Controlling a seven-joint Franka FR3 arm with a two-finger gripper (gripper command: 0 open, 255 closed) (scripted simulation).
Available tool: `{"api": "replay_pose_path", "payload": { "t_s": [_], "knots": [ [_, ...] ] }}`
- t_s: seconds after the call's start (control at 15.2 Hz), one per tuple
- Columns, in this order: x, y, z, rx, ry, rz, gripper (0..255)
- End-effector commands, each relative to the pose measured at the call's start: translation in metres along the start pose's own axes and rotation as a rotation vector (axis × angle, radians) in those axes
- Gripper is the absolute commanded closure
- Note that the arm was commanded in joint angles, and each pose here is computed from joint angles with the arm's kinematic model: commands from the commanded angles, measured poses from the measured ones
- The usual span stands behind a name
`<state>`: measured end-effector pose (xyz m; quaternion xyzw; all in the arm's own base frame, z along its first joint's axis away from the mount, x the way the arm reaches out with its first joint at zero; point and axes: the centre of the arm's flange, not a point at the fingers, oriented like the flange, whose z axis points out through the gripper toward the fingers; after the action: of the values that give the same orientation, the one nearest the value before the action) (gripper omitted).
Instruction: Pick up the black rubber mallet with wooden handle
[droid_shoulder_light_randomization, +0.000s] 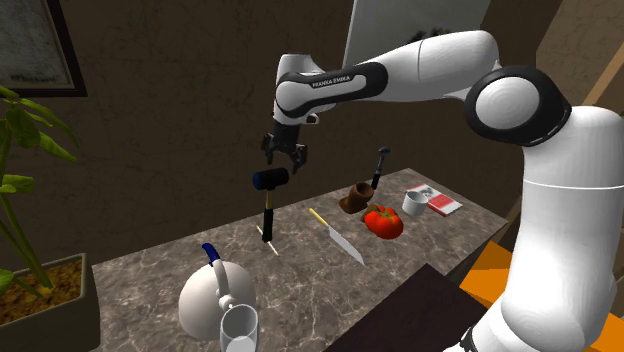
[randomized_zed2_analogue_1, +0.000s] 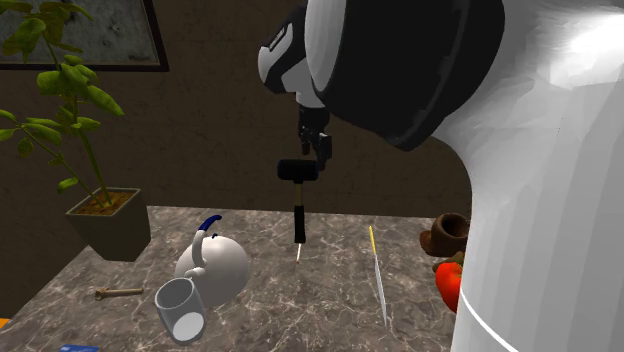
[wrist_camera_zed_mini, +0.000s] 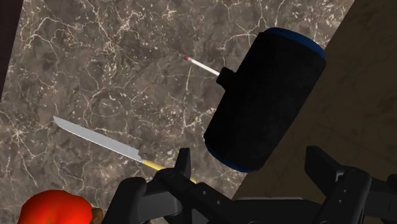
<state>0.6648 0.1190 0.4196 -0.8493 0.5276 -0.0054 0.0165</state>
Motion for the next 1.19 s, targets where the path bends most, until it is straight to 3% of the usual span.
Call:
{"api": "replay_pose_path", "payload": {
  "t_s": [0.0,0.33,0.4,1.12],
  "knots": [
    [0.000,0.000,0.011,0.000,0.000,0.003,0],
    [0.000,0.000,0.030,0.000,0.000,0.003,0],
    [0.000,0.001,0.030,0.000,0.000,0.003,255],
    [0.000,0.000,0.019,0.000,0.000,0.003,255]
  ]
}}
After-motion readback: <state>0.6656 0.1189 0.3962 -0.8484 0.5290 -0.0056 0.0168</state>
